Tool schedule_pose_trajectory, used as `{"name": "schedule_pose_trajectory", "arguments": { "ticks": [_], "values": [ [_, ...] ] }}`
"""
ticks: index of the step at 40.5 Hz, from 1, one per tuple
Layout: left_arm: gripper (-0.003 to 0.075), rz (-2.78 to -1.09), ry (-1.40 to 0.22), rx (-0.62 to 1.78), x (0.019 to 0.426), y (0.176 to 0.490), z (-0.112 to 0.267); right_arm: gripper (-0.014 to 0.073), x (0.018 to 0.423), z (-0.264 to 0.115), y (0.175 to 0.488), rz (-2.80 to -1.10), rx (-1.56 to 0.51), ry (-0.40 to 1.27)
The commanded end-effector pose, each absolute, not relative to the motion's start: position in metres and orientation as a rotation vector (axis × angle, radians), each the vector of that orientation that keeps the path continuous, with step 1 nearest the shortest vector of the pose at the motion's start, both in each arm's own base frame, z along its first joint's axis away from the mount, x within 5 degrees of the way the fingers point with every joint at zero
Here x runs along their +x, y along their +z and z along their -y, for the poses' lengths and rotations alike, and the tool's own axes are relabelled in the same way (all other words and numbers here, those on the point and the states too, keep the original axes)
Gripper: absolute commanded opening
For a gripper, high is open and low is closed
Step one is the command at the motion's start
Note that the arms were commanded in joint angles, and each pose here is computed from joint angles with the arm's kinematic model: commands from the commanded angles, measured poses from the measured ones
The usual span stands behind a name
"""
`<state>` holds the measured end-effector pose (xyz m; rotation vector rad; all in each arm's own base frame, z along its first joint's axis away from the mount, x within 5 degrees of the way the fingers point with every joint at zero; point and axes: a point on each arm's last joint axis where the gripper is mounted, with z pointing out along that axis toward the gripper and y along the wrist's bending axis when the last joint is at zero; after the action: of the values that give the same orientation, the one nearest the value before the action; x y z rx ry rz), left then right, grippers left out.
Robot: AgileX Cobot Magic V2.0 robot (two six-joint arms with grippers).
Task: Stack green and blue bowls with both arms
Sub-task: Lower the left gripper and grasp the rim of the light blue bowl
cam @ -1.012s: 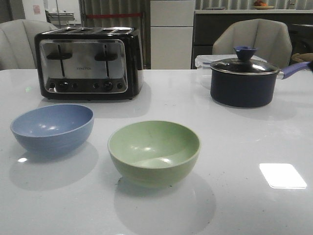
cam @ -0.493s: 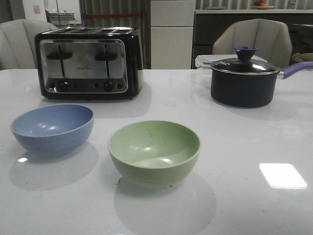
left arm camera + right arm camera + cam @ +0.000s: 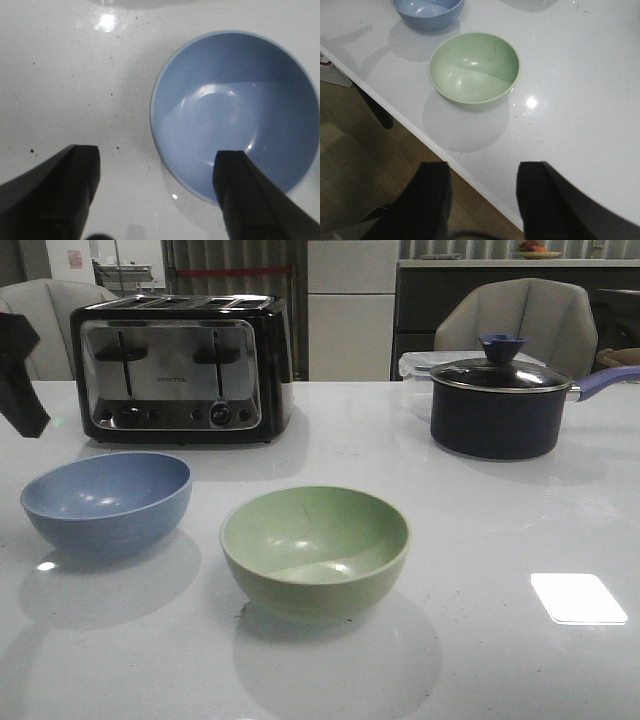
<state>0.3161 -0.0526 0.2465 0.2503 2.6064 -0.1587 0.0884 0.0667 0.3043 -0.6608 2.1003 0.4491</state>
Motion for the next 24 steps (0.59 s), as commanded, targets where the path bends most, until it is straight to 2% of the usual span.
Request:
{"name": "schedule_pose_trajectory", "arguments": {
  "ticks": [1, 10, 13, 24],
  "values": [
    [0.0530, -2.538, -0.162, 0.249, 0.337, 0.253, 0.058, 0.0426, 0.092, -0.067, 0.318, -2.011, -0.639, 0.447],
    [0.0526, -2.609, -0.151, 0.258, 0.363, 0.223, 0.061, 0.0426, 0.092, -0.067, 0.318, -2.012, -0.639, 0.447],
    [0.0495, -2.622, -0.150, 0.258, 0.367, 0.216, 0.062, 0.0426, 0.092, -0.067, 0.318, -2.012, -0.639, 0.447],
    [0.0223, -2.647, -0.150, 0.260, 0.370, 0.208, 0.062, 0.0426, 0.092, -0.067, 0.318, -2.012, -0.639, 0.447]
  ]
}}
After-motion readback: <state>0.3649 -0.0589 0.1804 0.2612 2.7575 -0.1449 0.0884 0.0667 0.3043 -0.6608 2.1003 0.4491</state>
